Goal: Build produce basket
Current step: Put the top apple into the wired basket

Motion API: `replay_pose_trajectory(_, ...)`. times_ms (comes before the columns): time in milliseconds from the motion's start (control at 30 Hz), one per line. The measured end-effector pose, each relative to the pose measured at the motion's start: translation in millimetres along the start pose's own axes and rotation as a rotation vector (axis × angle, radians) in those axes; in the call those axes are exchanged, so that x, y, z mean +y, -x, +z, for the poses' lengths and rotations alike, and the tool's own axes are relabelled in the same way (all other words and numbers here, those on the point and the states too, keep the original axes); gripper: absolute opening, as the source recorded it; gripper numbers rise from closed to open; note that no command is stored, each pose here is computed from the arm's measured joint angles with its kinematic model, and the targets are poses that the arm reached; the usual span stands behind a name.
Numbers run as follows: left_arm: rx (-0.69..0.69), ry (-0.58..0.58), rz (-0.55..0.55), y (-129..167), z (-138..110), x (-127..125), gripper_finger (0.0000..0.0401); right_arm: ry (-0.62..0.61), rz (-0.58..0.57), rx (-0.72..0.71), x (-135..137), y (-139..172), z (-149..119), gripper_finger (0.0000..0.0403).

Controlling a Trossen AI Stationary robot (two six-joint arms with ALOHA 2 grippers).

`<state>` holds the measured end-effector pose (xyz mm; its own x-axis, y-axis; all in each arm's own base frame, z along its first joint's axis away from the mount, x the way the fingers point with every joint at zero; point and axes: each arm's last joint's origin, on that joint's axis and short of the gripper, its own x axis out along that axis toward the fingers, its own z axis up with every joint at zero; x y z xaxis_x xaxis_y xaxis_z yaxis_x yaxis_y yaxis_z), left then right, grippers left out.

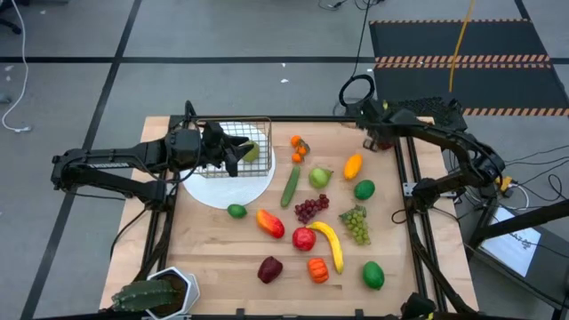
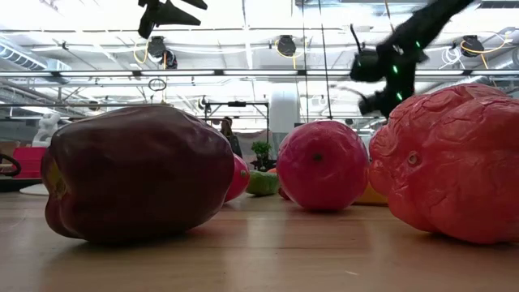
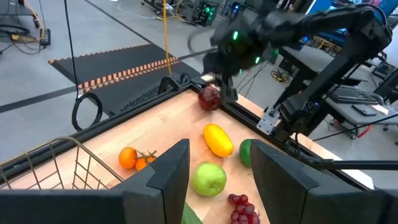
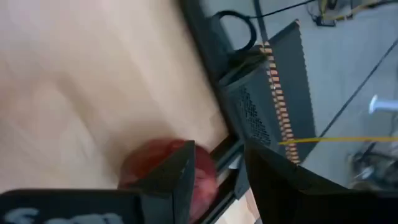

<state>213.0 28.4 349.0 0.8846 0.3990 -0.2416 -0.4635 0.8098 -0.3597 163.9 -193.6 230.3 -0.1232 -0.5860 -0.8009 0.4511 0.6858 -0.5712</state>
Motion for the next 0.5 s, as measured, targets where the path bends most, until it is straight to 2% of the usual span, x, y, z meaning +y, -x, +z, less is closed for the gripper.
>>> replay_pose_trajectory(67, 0.0, 0.016, -0.001, 0.0, 0.0, -0.1, 0.017, -0.171, 0.079, -0.047, -13.6, 19.3, 10.4, 0.0132)
replay_pose_trajectory(133, 0.0, 0.029, 0.0, 0.0, 0.0, 0.0, 0.017, -0.393, 0.18, -0.084, -27.5, 33.2, 16.7, 0.0132)
replay_pose_trajectory(233, 0.0, 0.048, 0.0, 0.1, 0.0, 0.0, 0.017, -0.661, 0.255, -0.06, -44.4, 43.3, 16.2, 0.0132)
replay_pose_trajectory(300, 0.0, 0.065, 0.0, 0.0, 0.0, 0.0, 0.017, -0.787, 0.29, 0.017, -49.0, 42.2, 9.4, 0.0136)
replay_pose_trajectory(367, 0.0, 0.081, 0.0, 0.0, 0.0, 0.0, 0.017, -0.897, 0.371, 0.113, -50.8, 34.7, 0.7, 0.0152)
replay_pose_trajectory(433, 0.0, 0.093, 0.0, 0.0, 0.0, 0.0, 0.017, -0.978, 0.413, 0.186, -50.2, 26.0, -8.2, 0.0181)
replay_pose_trajectory(500, 0.0, 0.097, 0.0, 0.0, 0.0, 0.0, 0.017, -1.054, 0.401, 0.235, -50.0, 18.3, -15.2, 0.0221)
